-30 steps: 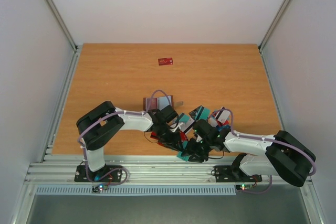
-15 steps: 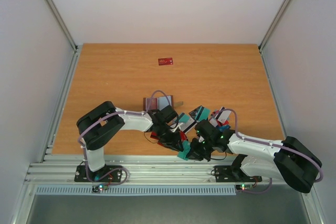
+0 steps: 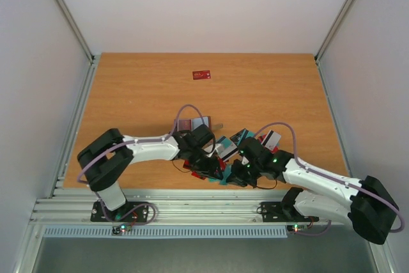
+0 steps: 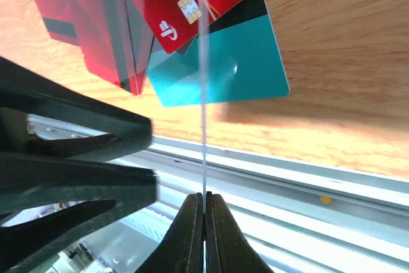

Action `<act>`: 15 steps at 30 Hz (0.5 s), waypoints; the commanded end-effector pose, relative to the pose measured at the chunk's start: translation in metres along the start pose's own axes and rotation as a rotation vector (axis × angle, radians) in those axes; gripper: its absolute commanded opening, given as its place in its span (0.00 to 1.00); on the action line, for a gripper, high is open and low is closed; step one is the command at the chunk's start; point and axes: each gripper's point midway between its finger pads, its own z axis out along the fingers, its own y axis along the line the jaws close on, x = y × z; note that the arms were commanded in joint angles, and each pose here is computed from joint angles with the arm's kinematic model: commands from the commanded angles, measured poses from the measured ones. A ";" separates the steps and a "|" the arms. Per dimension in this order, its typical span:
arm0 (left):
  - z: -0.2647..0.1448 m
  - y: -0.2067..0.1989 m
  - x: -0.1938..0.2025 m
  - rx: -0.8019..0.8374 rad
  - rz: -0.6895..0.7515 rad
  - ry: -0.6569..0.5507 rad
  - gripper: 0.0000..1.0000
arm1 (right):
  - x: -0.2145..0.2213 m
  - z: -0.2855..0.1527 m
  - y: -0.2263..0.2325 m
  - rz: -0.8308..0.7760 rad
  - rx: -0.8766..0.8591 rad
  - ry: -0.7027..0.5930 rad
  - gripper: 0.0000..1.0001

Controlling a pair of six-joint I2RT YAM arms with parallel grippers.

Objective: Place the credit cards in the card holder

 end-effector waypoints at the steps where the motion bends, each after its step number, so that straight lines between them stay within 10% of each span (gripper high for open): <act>1: -0.036 -0.022 -0.014 -0.021 0.051 -0.104 0.33 | 0.000 -0.021 -0.005 -0.050 0.049 -0.038 0.01; 15: -0.203 -0.025 -0.056 -0.139 0.088 -0.472 0.70 | -0.034 -0.107 0.076 -0.270 -0.201 -0.099 0.01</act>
